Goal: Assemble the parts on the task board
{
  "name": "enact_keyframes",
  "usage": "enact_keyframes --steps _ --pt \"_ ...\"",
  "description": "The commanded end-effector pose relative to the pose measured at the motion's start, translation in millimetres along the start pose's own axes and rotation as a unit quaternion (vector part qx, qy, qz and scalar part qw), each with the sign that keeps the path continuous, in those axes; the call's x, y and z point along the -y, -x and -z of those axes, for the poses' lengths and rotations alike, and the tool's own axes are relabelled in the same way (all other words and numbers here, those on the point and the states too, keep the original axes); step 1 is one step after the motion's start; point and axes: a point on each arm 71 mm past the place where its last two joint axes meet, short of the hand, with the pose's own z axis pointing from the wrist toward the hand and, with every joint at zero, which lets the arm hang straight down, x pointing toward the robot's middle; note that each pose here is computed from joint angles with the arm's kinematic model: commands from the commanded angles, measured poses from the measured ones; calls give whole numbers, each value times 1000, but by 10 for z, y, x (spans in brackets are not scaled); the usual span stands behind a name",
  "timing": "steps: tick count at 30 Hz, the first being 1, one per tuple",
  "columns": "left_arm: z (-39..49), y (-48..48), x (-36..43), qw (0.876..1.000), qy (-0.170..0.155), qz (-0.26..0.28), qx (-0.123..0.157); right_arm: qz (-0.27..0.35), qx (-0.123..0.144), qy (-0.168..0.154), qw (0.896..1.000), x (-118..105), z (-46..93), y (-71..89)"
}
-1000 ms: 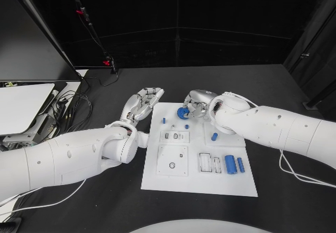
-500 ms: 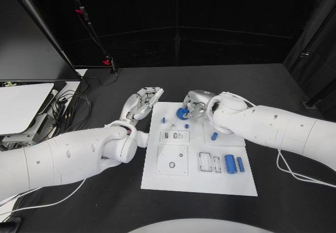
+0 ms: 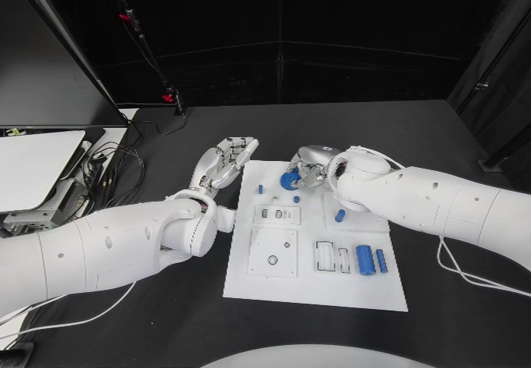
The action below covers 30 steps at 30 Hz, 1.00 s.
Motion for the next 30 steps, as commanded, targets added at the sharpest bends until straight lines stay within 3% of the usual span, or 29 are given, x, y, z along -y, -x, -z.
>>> enact_keyframes --steps 1,9,15,23,30 --pt "13 -9 177 993 -120 0 -4 11 -24 -4 1000 8 3 -56" --pt "10 -7 174 993 -119 0 -3 6 -22 14 1000 -14 16 -60" --pt "6 -3 171 993 -119 -1 -3 -13 4 38 999 -27 53 -24" --pt "4 2 167 993 -119 -1 -3 -113 81 85 987 8 178 112" --pt "3 4 164 993 -118 -1 -3 -217 154 100 959 159 446 267"
